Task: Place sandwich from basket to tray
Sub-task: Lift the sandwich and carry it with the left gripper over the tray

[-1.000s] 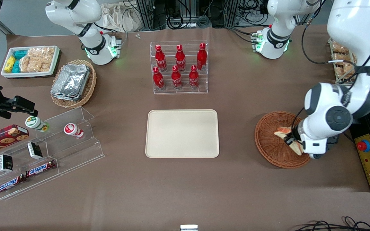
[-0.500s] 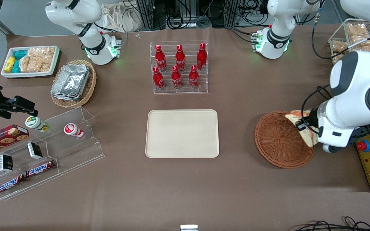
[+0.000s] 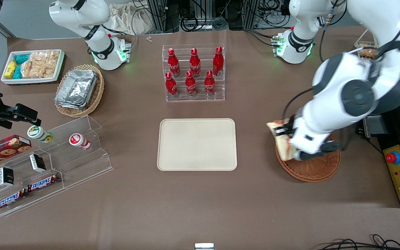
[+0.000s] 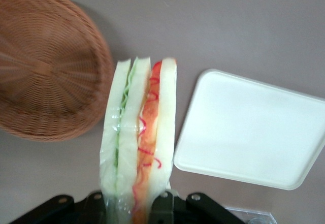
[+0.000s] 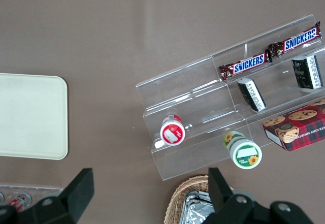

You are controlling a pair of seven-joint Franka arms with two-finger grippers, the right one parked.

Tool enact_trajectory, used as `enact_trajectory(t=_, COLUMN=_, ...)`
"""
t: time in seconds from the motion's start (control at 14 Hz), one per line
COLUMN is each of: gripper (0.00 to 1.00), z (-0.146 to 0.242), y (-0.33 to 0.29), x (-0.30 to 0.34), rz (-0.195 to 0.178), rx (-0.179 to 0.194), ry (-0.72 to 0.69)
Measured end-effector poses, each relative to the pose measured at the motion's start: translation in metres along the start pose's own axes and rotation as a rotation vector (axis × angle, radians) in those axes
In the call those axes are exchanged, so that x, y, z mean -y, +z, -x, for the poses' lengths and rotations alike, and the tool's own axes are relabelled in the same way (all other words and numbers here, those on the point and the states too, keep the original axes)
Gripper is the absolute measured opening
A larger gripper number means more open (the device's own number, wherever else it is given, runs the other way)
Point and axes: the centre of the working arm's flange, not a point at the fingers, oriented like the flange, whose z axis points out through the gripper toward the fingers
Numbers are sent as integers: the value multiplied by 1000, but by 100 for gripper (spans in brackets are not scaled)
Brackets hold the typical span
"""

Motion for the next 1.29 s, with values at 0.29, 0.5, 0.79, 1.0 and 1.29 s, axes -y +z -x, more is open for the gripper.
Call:
enact_trajectory(t=0.29, gripper=20, z=31, y=102, x=-65, rz=-45, rx=52, ry=149)
enact_trajectory(t=0.5, gripper=20, z=41, y=177, x=-87, rz=-101, rx=99, ry=224)
enact_trajectory(t=0.79, gripper=20, z=53, y=237, x=-104, rz=-111, rx=132, ry=267)
enact_trajectory(t=1.0, gripper=20, z=64, y=273, x=-113, rz=-170, rx=111, ry=285)
enact_trajectory(t=1.29, gripper=33, z=66, y=275, x=-121, rz=-186, rx=83, ry=268)
